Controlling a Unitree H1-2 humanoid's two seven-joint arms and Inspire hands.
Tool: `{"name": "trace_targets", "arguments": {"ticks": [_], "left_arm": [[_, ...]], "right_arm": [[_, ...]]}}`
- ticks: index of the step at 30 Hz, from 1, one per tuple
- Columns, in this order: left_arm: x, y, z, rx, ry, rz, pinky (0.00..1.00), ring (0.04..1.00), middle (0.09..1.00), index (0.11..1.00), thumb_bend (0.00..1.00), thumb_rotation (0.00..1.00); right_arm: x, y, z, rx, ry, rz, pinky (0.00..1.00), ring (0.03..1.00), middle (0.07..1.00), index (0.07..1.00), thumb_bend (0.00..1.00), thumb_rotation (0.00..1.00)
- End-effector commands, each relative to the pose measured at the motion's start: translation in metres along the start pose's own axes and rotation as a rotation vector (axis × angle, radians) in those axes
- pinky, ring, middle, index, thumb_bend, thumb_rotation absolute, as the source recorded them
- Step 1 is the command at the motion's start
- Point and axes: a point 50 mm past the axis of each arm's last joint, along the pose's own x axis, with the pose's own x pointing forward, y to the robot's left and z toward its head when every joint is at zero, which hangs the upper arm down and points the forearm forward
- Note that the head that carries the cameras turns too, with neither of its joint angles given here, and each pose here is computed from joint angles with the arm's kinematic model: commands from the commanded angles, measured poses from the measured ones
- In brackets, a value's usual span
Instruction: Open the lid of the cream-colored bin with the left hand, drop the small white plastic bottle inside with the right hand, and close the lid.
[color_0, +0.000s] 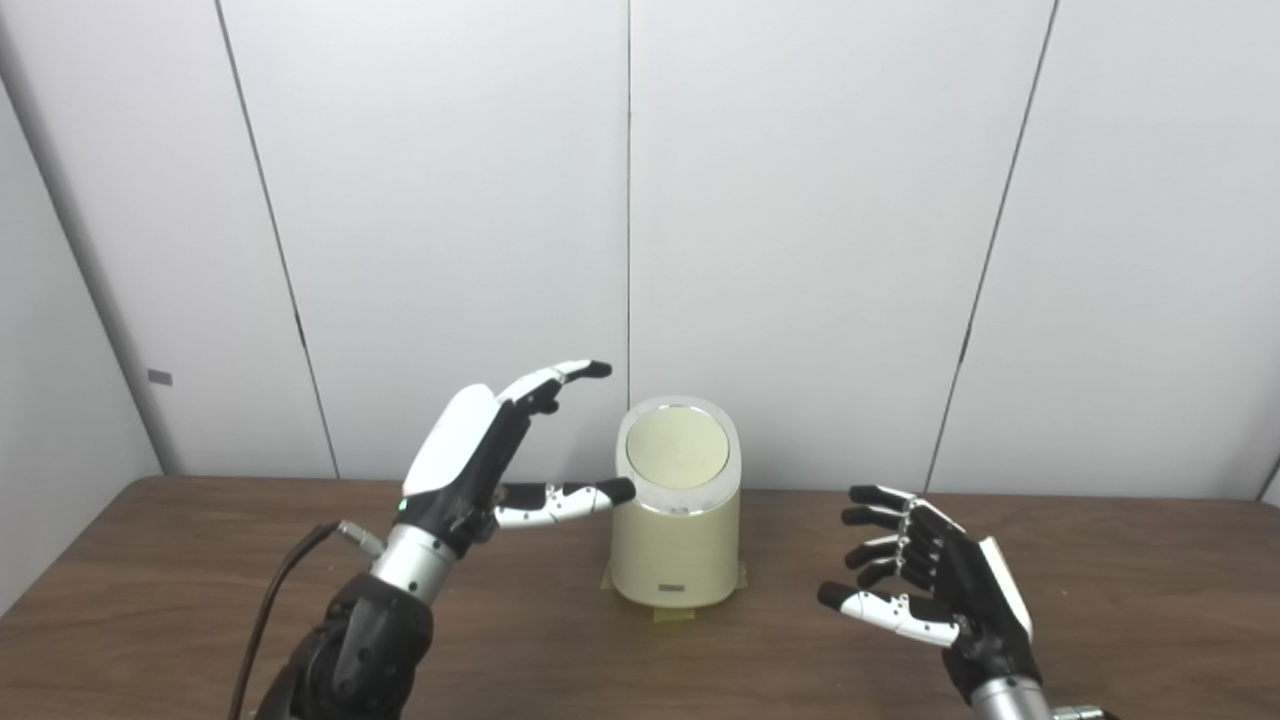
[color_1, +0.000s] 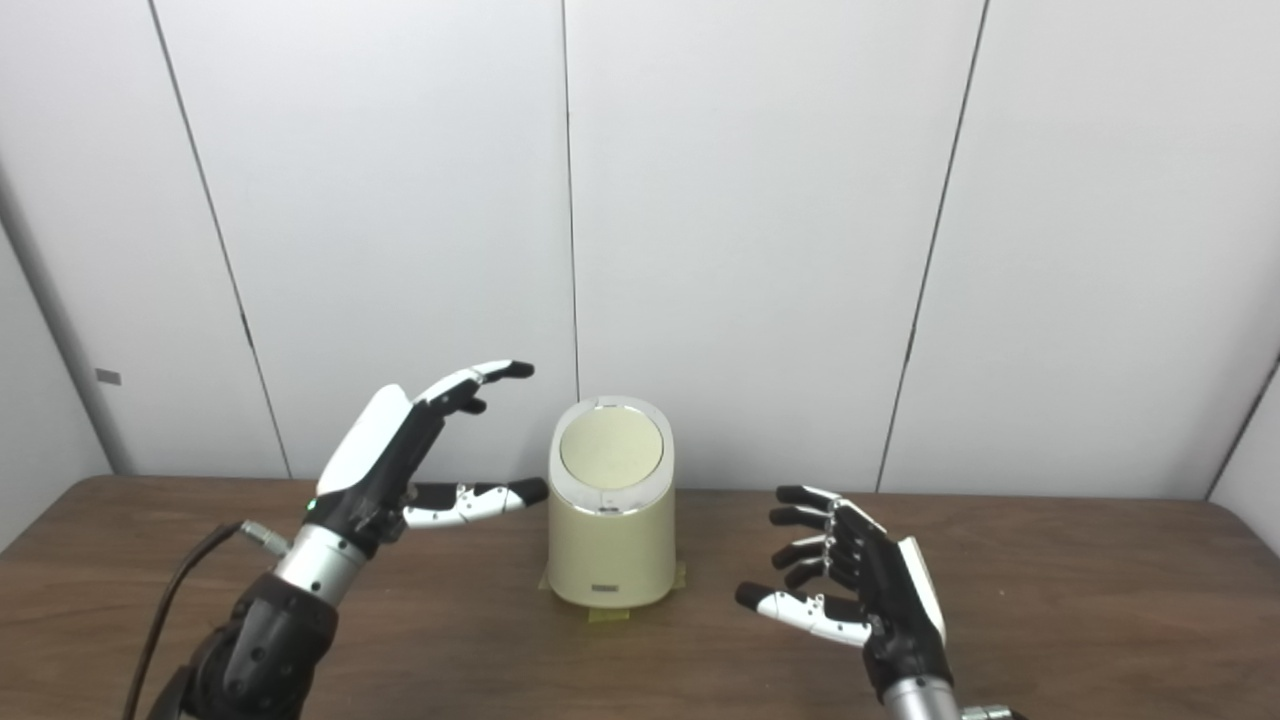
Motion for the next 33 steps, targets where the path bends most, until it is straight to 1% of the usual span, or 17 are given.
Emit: {"name": "trace_targets", "arguments": {"ticks": [1, 2, 3, 5, 6, 7, 9, 12, 14, 18, 19, 23, 25, 28, 33], "left_arm": [[-0.002, 0.009, 0.013, -0.128, -0.018, 0.105, 0.92, 0.933, 0.885, 0.907, 0.75, 0.38], [-0.009, 0.009, 0.011, -0.178, 0.006, 0.123, 0.89, 0.921, 0.883, 0.911, 0.75, 0.40], [-0.017, 0.008, 0.008, -0.226, 0.029, 0.140, 0.89, 0.908, 0.881, 0.916, 0.74, 0.41], [-0.026, 0.008, 0.003, -0.285, 0.061, 0.159, 0.84, 0.865, 0.867, 0.910, 0.73, 0.40], [-0.033, 0.007, -0.001, -0.302, 0.085, 0.168, 0.83, 0.855, 0.864, 0.908, 0.73, 0.39], [-0.039, 0.006, -0.005, -0.316, 0.105, 0.177, 0.80, 0.823, 0.843, 0.897, 0.74, 0.40], [-0.046, 0.004, -0.011, -0.342, 0.132, 0.187, 0.77, 0.786, 0.809, 0.883, 0.74, 0.40], [-0.058, -0.002, -0.022, -0.377, 0.171, 0.198, 0.63, 0.743, 0.777, 0.863, 0.72, 0.36], [-0.062, -0.004, -0.025, -0.377, 0.187, 0.200, 0.59, 0.732, 0.769, 0.845, 0.71, 0.35], [-0.064, -0.008, -0.035, -0.360, 0.206, 0.184, 0.58, 0.725, 0.764, 0.821, 0.71, 0.32], [-0.064, -0.009, -0.036, -0.355, 0.210, 0.179, 0.59, 0.728, 0.765, 0.814, 0.70, 0.31], [-0.065, -0.014, -0.040, -0.340, 0.226, 0.153, 0.65, 0.733, 0.766, 0.809, 0.70, 0.26], [-0.065, -0.015, -0.041, -0.338, 0.232, 0.149, 0.67, 0.732, 0.761, 0.806, 0.71, 0.28], [-0.065, -0.014, -0.042, -0.351, 0.230, 0.151, 0.67, 0.736, 0.764, 0.808, 0.70, 0.27], [-0.065, -0.012, -0.042, -0.365, 0.230, 0.146, 0.63, 0.732, 0.765, 0.807, 0.68, 0.25]], "right_arm": [[0.008, -0.006, 0.014, 0.012, -0.101, -0.019, 0.45, 0.538, 0.692, 0.720, 0.74, 0.18], [0.006, -0.007, 0.012, 0.019, -0.100, -0.023, 0.46, 0.549, 0.696, 0.725, 0.75, 0.19], [0.004, -0.009, 0.010, 0.034, -0.099, -0.028, 0.46, 0.553, 0.697, 0.725, 0.76, 0.19], [0.003, -0.010, 0.006, 0.049, -0.099, -0.034, 0.45, 0.554, 0.704, 0.730, 0.78, 0.20], [0.003, -0.011, 0.005, 0.050, -0.099, -0.033, 0.45, 0.556, 0.706, 0.731, 0.78, 0.21], [0.002, -0.011, 0.005, 0.049, -0.100, -0.031, 0.47, 0.568, 0.708, 0.732, 0.79, 0.22], [0.002, -0.011, 0.006, 0.046, -0.101, -0.031, 0.51, 0.592, 0.705, 0.729, 0.80, 0.23], [0.001, -0.011, 0.007, 0.031, -0.101, -0.029, 0.58, 0.637, 0.718, 0.733, 0.80, 0.23], [0.000, -0.012, 0.007, 0.029, -0.100, -0.025, 0.60, 0.651, 0.734, 0.739, 0.79, 0.22], [-0.002, -0.013, 0.005, 0.039, -0.093, -0.026, 0.57, 0.681, 0.774, 0.769, 0.80, 0.20], [-0.002, -0.013, 0.004, 0.038, -0.092, -0.028, 0.57, 0.698, 0.790, 0.778, 0.82, 0.22], [-0.003, -0.015, 0.002, 0.037, -0.080, -0.035, 0.60, 0.721, 0.811, 0.791, 0.85, 0.25], [-0.004, -0.014, 0.001, 0.040, -0.072, -0.032, 0.62, 0.734, 0.827, 0.810, 0.83, 0.24], [-0.005, -0.013, 0.001, 0.039, -0.071, -0.027, 0.61, 0.734, 0.827, 0.816, 0.83, 0.23], [-0.007, -0.008, 0.003, 0.038, -0.084, -0.015, 0.60, 0.736, 0.827, 0.806, 0.82, 0.24]]}}
